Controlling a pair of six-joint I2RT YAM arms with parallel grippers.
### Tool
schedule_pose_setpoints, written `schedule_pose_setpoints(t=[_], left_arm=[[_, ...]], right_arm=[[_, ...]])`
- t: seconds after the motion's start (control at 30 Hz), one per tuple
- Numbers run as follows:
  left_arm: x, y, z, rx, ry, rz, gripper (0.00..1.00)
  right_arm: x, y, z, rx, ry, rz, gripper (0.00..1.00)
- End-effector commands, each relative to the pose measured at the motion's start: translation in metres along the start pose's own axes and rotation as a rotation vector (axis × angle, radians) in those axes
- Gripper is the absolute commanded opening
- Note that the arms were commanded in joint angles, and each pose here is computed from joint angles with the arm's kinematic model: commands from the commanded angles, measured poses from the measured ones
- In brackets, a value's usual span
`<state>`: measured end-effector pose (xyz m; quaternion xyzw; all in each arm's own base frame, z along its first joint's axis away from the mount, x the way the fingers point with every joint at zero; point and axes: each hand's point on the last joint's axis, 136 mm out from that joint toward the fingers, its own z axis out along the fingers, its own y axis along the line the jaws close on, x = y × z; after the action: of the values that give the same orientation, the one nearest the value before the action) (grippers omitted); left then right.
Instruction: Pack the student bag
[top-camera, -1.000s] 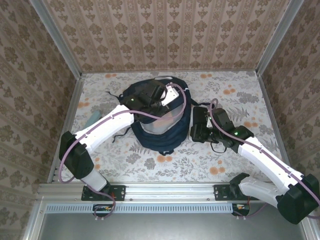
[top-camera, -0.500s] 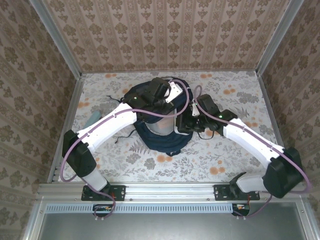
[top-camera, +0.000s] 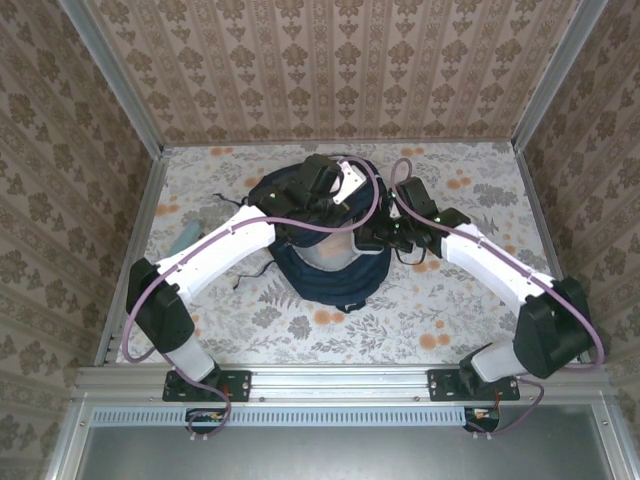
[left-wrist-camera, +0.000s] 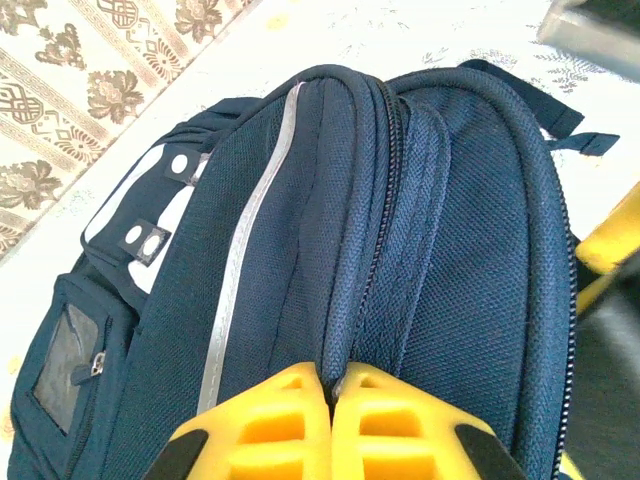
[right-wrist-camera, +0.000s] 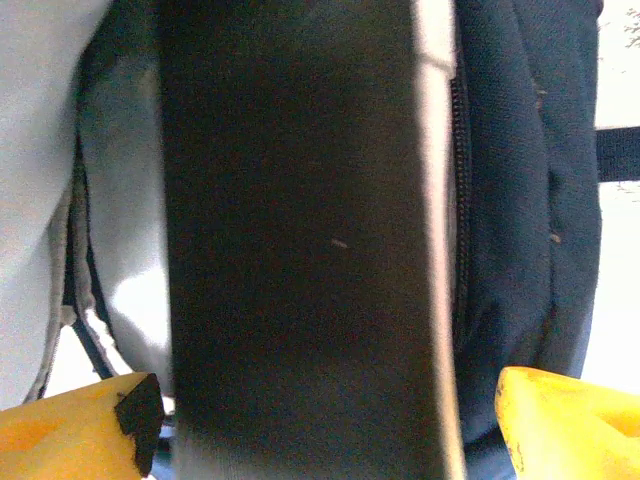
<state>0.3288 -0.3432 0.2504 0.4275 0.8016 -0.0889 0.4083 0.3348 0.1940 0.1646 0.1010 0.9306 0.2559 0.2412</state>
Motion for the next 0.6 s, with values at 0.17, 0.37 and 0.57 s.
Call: schedule_pose_setpoints(t=[0.17, 0.37, 0.57], left_arm=[[-0.042, 0.001, -0.008, 0.020, -0.139, -0.065, 0.00], [-0.041, 0.002, -0.008, 0.022, -0.139, -0.075, 0.00], [-0.039, 0.002, -0.008, 0.023, -0.132, -0.081, 0.00]], right_arm=[[0.023, -0.006, -0.036, -0.071, -0.067, 0.069, 0.79], [0.049, 0.009, -0.027, -0.158, -0.027, 0.109, 0.48], [0.064, 0.032, 0.000, -0.196, 0.033, 0.094, 0.38]])
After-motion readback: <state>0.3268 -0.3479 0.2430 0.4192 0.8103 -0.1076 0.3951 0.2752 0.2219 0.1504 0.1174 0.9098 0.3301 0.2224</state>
